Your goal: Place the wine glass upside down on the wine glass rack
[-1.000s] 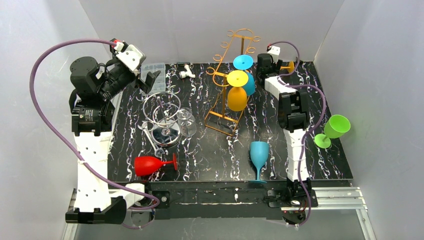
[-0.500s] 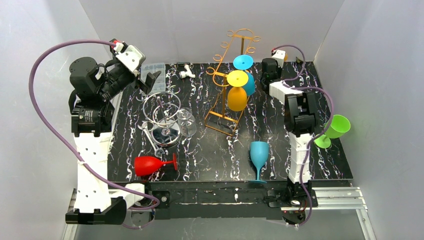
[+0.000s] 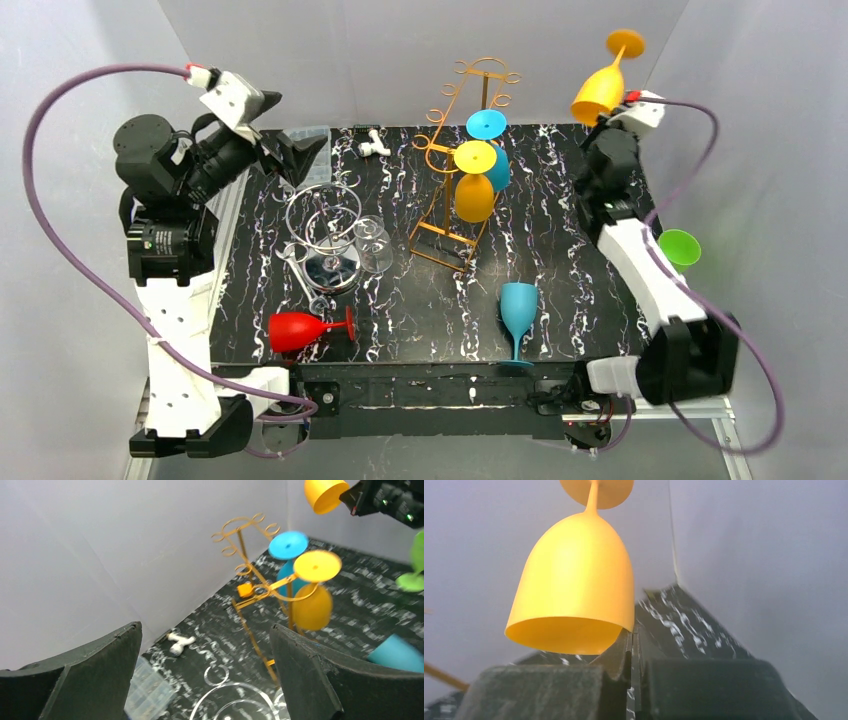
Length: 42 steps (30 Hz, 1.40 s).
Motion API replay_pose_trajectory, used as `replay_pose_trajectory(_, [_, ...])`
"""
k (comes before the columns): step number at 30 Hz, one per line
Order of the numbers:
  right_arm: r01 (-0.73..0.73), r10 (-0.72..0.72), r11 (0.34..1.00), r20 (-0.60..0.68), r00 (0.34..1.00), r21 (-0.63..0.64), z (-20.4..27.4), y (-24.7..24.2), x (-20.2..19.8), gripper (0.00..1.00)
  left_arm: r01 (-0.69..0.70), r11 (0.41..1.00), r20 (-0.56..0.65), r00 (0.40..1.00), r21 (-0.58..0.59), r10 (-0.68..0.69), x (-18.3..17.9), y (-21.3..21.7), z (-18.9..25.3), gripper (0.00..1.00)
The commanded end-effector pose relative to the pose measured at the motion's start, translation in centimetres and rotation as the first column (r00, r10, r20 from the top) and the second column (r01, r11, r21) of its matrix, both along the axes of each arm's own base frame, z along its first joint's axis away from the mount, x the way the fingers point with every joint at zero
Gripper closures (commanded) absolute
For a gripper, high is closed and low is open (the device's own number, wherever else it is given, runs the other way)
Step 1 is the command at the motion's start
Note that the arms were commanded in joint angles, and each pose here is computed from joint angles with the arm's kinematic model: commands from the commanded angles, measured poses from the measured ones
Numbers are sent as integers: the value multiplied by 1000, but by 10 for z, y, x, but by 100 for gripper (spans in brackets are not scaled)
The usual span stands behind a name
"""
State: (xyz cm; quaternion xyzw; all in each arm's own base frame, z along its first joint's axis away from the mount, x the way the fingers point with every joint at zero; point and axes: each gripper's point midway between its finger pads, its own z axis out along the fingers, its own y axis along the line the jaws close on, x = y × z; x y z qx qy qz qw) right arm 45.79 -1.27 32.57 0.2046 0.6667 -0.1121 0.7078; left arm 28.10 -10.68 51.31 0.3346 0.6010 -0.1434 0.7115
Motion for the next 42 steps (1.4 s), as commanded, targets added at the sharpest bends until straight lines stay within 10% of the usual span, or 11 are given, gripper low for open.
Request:
replay_pose_trajectory(1, [-222, 208, 975, 273, 939, 19, 95, 31, -47, 99, 81, 971, -103, 989, -223, -107, -26, -18, 32, 1])
replay_pose_trajectory(7, [-564, 561, 818, 373, 739, -113, 168, 99, -103, 99, 226, 933, -108, 958, -281, -264, -45, -38, 47, 1])
replay_pose_trajectory(14, [-878, 873, 440, 319, 370, -186, 197, 194, -144, 99, 272, 962, 146, 952, 10, -271, -53, -35, 58, 2])
replay_pose_trajectory(18, [-947, 924, 266, 326, 198, -180, 197, 251, -172, 99, 222, 967, 252, 936, 123, -246, -34, -30, 68, 21])
replay_pose_trajectory(28, [-946, 926, 223, 353, 131, -235, 209, 302, -214, 99, 184, 968, 273, 935, 169, -225, 1, -34, 65, 20])
replay_pose_trajectory(36, [-959, 932, 187, 347, 104, -215, 196, 317, -214, 99, 208, 962, 224, 943, 176, -245, 14, -47, 59, 48])
replay_pose_trajectory(42, [-970, 944, 121, 325, 47, -212, 182, 341, -225, 93, 247, 951, 204, 937, 188, -284, 17, -62, 57, 100])
